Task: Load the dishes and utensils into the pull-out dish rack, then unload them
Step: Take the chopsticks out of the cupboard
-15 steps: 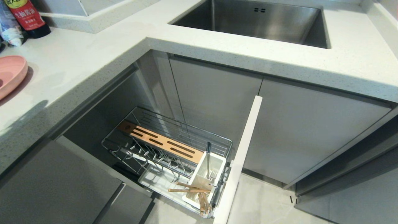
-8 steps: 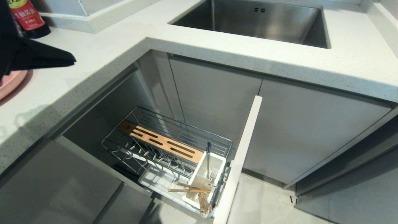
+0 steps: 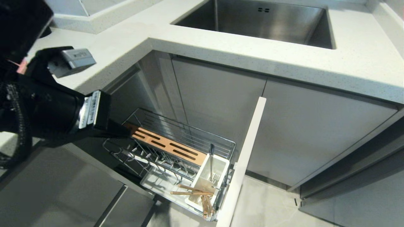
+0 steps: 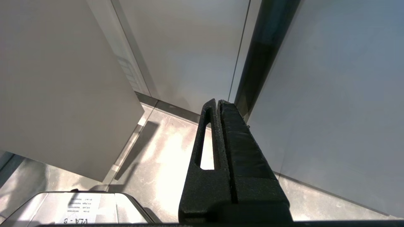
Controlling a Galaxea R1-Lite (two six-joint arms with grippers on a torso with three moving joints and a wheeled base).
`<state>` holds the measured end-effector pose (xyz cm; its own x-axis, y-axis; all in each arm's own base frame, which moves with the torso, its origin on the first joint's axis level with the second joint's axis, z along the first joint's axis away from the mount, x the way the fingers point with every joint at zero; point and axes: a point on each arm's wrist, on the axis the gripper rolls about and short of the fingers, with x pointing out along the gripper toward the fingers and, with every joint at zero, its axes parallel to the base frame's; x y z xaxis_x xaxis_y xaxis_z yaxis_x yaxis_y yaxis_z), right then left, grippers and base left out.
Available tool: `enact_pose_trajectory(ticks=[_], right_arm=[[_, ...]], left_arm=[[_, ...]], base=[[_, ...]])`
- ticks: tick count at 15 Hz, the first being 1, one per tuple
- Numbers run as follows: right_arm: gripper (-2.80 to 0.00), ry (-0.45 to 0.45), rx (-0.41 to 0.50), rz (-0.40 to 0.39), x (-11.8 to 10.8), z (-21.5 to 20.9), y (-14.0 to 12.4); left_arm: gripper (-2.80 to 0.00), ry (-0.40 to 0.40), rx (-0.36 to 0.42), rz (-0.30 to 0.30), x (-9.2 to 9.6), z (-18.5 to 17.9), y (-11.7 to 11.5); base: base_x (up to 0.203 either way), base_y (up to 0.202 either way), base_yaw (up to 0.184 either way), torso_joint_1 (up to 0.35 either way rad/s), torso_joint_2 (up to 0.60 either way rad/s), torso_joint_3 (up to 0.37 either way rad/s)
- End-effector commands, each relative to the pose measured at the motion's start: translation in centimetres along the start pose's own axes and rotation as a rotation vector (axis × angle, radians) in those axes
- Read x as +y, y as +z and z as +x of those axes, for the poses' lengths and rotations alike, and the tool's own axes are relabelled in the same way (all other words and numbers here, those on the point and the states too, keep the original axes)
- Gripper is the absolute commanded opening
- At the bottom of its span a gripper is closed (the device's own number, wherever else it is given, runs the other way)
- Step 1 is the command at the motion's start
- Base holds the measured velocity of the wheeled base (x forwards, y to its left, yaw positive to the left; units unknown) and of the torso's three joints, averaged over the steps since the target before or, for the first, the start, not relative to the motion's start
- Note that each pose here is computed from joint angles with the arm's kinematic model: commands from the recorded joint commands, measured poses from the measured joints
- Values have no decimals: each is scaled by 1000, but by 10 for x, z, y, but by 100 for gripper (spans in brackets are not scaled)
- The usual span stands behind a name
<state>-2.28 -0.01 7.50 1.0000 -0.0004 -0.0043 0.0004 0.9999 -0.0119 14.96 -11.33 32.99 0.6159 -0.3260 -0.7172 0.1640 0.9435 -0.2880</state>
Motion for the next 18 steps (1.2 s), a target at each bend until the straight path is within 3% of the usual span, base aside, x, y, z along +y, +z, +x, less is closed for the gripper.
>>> enact_pose_trajectory(ticks=[1, 3, 4, 9, 14, 18], right_arm=[[-280, 0, -1, 0, 0, 0, 0], [-280, 0, 0, 0, 0, 0, 0], [-280, 0, 0, 0, 0, 0, 0], [-280, 0, 0, 0, 0, 0, 0], [-280, 0, -1, 0, 0, 0, 0], [-280, 0, 0, 0, 0, 0, 0]], left_arm=[[-280, 27, 77, 11, -6, 22, 1], [-280, 60, 142, 22, -9, 38, 0], [0, 75, 172, 28, -10, 46, -1], [0, 114, 302, 43, -17, 83, -4], [0, 105, 515, 32, -21, 121, -7], [0, 114, 714, 34, -12, 149, -3]], base=[[0, 0, 0, 0, 0, 0], [0, 0, 0, 0, 0, 0], [0, 0, 0, 0, 0, 0], [0, 0, 0, 0, 0, 0], [0, 0, 0, 0, 0, 0], [0, 0, 0, 0, 0, 0]])
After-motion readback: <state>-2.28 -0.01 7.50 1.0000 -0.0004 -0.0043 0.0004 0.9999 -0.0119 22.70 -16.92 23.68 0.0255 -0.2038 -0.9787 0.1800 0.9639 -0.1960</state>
